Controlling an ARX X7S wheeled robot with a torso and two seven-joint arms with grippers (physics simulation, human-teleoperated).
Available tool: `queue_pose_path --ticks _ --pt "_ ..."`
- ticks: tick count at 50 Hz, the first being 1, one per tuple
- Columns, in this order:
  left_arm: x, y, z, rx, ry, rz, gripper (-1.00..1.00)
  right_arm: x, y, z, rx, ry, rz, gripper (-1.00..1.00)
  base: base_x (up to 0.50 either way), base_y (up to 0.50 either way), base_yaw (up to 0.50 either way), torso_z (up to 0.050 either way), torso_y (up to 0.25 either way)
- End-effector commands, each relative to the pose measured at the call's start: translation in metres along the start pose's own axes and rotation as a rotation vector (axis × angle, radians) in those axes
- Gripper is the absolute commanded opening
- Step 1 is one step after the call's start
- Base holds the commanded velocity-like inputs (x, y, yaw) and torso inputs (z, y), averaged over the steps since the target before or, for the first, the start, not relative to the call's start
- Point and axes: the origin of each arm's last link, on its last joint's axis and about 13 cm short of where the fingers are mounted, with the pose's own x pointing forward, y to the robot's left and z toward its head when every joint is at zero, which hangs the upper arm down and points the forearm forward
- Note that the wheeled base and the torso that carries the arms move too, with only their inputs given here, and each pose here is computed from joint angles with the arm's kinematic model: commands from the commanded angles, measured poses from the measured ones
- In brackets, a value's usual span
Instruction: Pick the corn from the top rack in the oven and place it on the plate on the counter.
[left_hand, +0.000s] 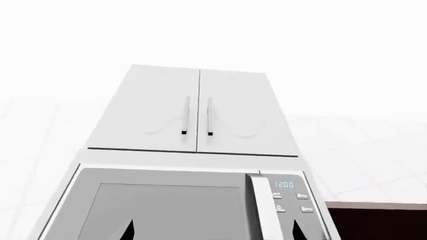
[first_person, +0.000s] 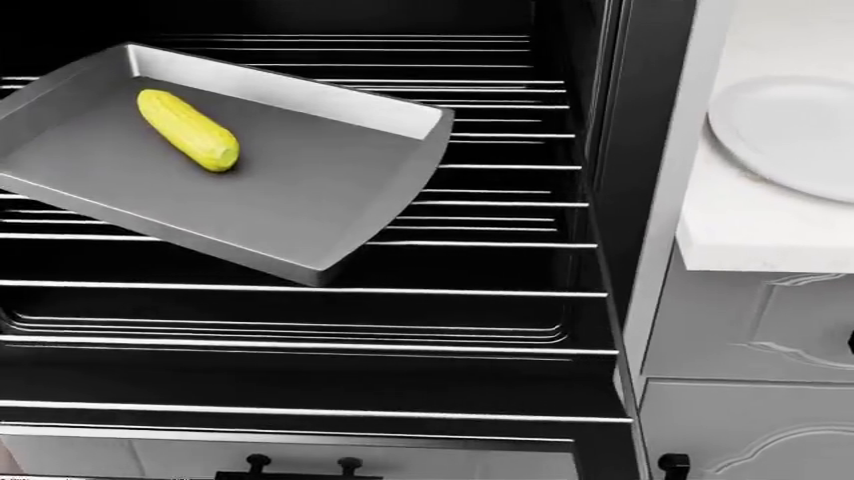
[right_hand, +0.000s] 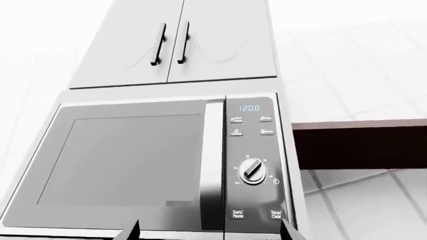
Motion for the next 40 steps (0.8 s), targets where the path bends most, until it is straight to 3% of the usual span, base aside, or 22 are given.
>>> queue_pose_path --ticks 1,19,25,29,33,40 --pt "0.0 0.0 0.0 0.002 -0.001 -0.002 1.0 -0.001 0.001 -0.004 -0.073 0.015 0.003 1.0 0.07 0.0 0.5 0.0 0.0" --pt "-0.002 0.001 -0.001 0.003 -0.004 0.009 1.0 -0.002 0.003 -0.004 -0.055 0.027 0.018 1.0 0.09 0.01 0.5 0.0 0.0" --pt "-0.001 0.0 0.001 0.002 -0.005 0.004 1.0 -0.003 0.005 -0.006 -0.008 0.052 0.067 1.0 0.06 0.01 0.04 0.0 0.0" --pt "-0.001 -0.001 0.001 0.002 -0.006 0.002 1.0 -0.001 0.005 -0.005 -0.024 0.044 0.071 1.0 0.0 0.0 0.0 0.0 0.0" --pt "0.0 -0.001 0.002 -0.001 -0.008 -0.001 1.0 0.008 0.001 -0.005 -0.029 0.118 0.067 1.0 0.0 0.0 0.0 0.0 0.0" --pt "-0.004 0.0 0.001 -0.005 -0.007 0.015 1.0 0.051 -0.002 -0.001 0.044 0.274 0.157 1.0 0.0 0.0 0.0 0.0 0.0"
